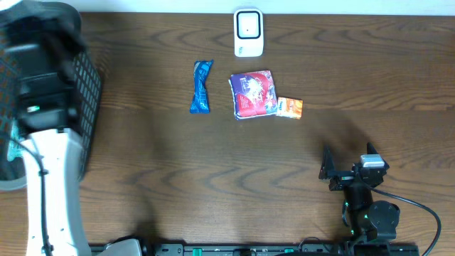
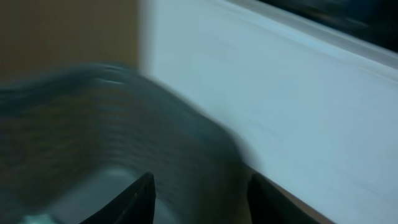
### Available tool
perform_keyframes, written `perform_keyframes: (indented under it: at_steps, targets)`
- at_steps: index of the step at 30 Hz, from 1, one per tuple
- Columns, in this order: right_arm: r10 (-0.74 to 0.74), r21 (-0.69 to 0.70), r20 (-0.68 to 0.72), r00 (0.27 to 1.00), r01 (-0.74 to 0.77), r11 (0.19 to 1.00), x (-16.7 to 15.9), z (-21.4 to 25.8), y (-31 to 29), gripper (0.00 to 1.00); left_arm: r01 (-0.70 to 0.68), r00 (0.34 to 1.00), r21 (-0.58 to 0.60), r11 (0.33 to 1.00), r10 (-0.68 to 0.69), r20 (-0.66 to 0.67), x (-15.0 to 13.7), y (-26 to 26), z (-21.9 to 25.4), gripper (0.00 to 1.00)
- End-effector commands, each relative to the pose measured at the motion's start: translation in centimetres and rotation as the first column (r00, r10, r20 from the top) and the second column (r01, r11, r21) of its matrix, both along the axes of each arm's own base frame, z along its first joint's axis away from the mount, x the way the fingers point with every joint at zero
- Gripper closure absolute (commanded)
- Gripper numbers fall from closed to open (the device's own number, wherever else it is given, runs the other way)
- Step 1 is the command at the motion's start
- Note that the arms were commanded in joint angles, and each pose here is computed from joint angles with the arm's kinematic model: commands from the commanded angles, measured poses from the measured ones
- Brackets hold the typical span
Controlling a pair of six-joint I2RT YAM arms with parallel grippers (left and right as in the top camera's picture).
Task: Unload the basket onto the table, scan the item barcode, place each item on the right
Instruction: 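Reach the left gripper into the basket toward the green pack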
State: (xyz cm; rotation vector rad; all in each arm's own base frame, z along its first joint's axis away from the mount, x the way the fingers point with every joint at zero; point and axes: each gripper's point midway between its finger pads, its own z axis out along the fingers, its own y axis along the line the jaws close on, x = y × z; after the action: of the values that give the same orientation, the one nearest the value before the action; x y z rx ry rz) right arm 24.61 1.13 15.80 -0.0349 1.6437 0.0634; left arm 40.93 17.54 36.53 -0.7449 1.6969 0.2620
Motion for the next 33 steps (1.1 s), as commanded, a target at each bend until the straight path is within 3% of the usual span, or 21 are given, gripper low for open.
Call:
perform_keyframes:
  at_steps: [1, 6, 16, 20, 27, 33]
  targets:
    - [-0.003, -0.01, 0.002, 1.0, 0.003, 1.0, 0.0, -0.1, -0.1, 0.01, -0.211, 0.975, 0.039, 0.977, 0.213, -0.058, -2.8, 7.0, -1.3, 0.51]
    - [-0.003, -0.01, 0.002, 1.0, 0.003, 1.0, 0.0, -0.1, -0.1, 0.01, -0.32, 0.912, 0.063, 0.945, 0.326, -0.248, -5.1, 13.9, -7.4, 0.51]
    - [-0.003, -0.01, 0.002, 1.0, 0.003, 1.0, 0.0, -0.1, -0.1, 0.01, -0.224, 0.761, 0.065, 0.973, 0.216, -0.611, -5.1, 15.7, -19.9, 0.51]
    - [-0.003, -0.01, 0.002, 1.0, 0.003, 1.0, 0.0, -0.1, -0.1, 0.01, -0.213, 0.704, 0.034, 0.976, 0.178, -0.687, -5.4, 15.7, -23.6, 0.51]
    - [-0.003, -0.01, 0.002, 1.0, 0.003, 1.0, 0.0, -0.1, -0.1, 0.01, -0.107, 0.528, -0.004, 0.994, 0.054, -0.848, -7.1, 15.6, -30.2, 0.51]
    - [-0.003, -0.01, 0.002, 1.0, 0.003, 1.0, 0.0, -0.1, -0.1, 0.01, -0.125, 0.481, -0.039, 0.991, 0.026, -0.877, -8.0, 15.9, -33.4, 0.51]
